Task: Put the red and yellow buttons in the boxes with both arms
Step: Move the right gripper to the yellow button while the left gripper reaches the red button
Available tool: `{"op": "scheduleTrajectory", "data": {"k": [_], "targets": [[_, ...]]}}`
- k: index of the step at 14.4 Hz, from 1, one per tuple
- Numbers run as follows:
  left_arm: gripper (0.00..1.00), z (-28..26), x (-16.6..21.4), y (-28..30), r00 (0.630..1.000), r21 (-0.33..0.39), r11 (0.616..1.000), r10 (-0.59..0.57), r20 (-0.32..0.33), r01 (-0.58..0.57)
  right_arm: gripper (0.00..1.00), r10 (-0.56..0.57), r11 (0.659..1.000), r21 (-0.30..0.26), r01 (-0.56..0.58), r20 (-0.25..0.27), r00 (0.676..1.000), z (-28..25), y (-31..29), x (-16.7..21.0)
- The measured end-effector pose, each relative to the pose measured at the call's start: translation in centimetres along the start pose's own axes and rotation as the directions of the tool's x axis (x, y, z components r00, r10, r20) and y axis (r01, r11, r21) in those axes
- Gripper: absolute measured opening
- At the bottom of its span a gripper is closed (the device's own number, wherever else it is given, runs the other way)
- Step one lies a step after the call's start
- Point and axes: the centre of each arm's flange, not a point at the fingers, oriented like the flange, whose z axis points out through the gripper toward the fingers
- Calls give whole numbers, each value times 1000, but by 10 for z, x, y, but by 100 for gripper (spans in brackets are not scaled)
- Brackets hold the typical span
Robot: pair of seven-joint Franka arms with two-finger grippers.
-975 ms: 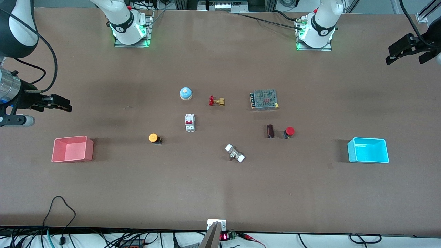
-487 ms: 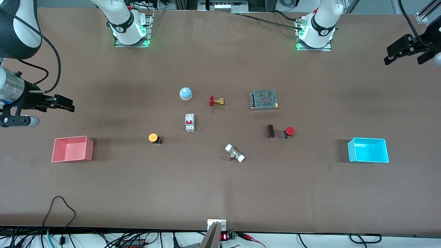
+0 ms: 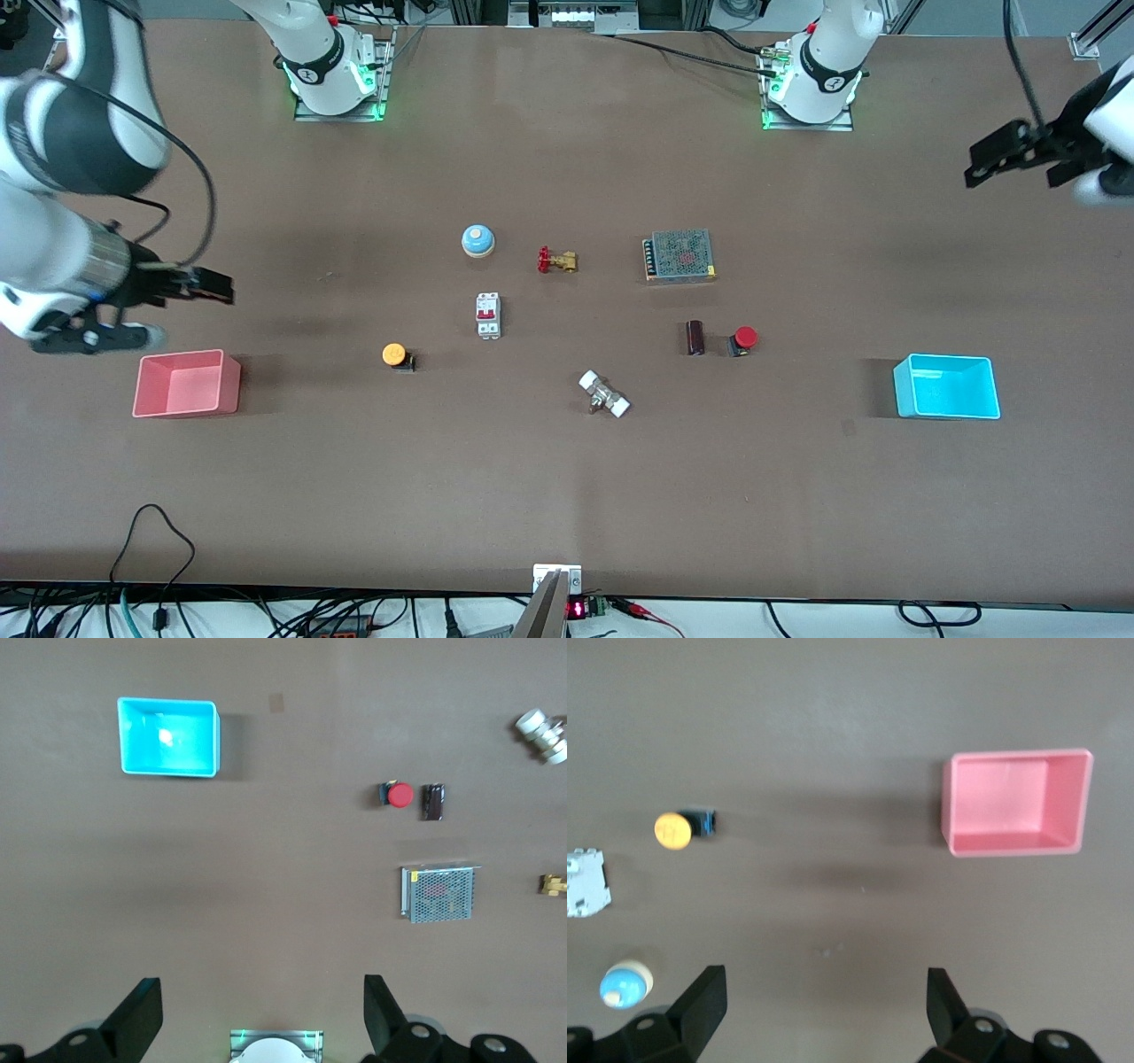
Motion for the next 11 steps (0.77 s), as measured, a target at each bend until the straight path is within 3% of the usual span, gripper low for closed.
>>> {"op": "scheduleTrajectory", "data": {"k": [3, 5, 7, 11], "targets": [[100, 61, 55, 9, 998, 2, 1000, 11, 67, -11, 100, -35, 999, -8, 35, 13, 999, 43, -29, 20], [100, 88, 79, 24, 996, 1, 999, 31, 78, -32, 100, -39, 999, 24, 39, -8, 999, 65, -55, 31], [100, 112, 101, 49, 999, -2, 1000, 18, 33, -17, 100, -28, 998, 50, 29, -18, 999, 84, -76, 39], [100, 187, 136, 103, 992, -41, 993, -114, -60, 112, 100, 5, 999, 45, -3, -35, 999, 133, -113, 53]]}}
